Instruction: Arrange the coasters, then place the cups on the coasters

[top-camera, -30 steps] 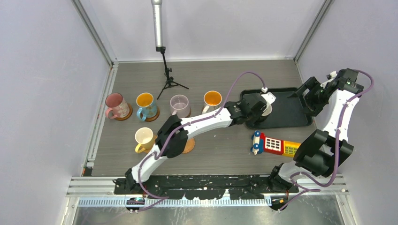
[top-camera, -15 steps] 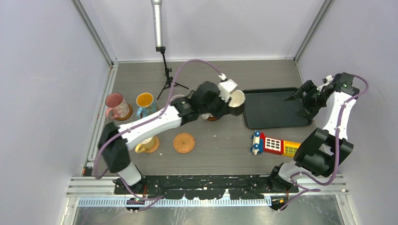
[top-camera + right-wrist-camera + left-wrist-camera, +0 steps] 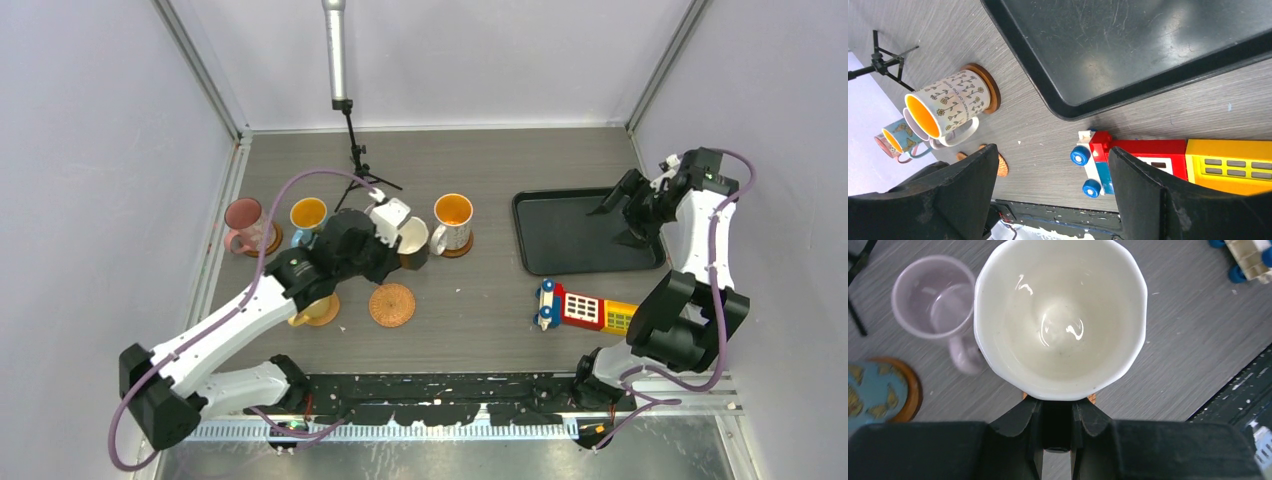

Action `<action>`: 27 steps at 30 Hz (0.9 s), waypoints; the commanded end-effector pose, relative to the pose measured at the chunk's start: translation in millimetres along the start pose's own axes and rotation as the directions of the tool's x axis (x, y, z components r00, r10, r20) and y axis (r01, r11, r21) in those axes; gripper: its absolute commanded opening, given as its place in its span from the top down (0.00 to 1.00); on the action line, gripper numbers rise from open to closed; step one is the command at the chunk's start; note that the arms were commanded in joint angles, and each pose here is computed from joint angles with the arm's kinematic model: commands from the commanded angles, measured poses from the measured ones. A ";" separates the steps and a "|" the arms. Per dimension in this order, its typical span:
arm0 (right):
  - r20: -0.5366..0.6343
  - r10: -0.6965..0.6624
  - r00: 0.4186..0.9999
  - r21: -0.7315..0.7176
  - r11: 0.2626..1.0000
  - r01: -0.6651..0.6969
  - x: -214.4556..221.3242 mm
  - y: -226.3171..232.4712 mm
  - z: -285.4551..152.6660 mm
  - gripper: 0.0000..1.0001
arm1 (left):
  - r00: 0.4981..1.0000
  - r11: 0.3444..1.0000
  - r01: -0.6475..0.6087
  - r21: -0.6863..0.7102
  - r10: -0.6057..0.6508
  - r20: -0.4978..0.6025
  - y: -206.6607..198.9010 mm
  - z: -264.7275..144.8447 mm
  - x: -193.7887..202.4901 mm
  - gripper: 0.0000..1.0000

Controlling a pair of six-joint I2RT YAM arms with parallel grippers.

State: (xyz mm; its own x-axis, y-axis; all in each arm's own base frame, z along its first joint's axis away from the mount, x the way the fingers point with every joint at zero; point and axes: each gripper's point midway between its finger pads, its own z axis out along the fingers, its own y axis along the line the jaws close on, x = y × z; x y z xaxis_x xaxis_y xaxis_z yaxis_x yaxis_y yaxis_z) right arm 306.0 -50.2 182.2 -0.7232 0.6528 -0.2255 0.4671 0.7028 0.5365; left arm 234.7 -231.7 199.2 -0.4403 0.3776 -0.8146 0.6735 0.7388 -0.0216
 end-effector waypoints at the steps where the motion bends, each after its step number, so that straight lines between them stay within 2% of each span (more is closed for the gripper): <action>1: 0.009 -0.029 1.000 0.030 0.999 0.029 -4.8 1.1 9.3 0.16 | 0.997 0.995 0.047 -0.091 -0.041 0.068 28.9 -25.0 -3.1 1.00; 15: -0.006 -0.088 0.996 0.098 0.991 0.088 -11.3 -13.0 18.4 0.16 | 0.989 0.988 0.136 -0.074 -0.140 -0.040 25.9 -25.2 59.4 1.00; 27: -0.016 -0.097 0.995 0.122 0.988 0.098 -10.4 -20.3 22.5 0.16 | 0.987 0.989 0.144 -0.026 -0.146 -0.074 17.1 -6.5 70.9 1.00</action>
State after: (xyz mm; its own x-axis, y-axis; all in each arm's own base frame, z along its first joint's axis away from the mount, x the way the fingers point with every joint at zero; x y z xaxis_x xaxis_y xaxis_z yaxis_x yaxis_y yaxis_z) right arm 308.8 -59.8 151.8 -0.7723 0.5950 -0.2225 0.4747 0.7733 0.4203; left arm 189.0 -167.3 120.9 -0.6548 0.3705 -0.6588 0.5658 0.8182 -0.1022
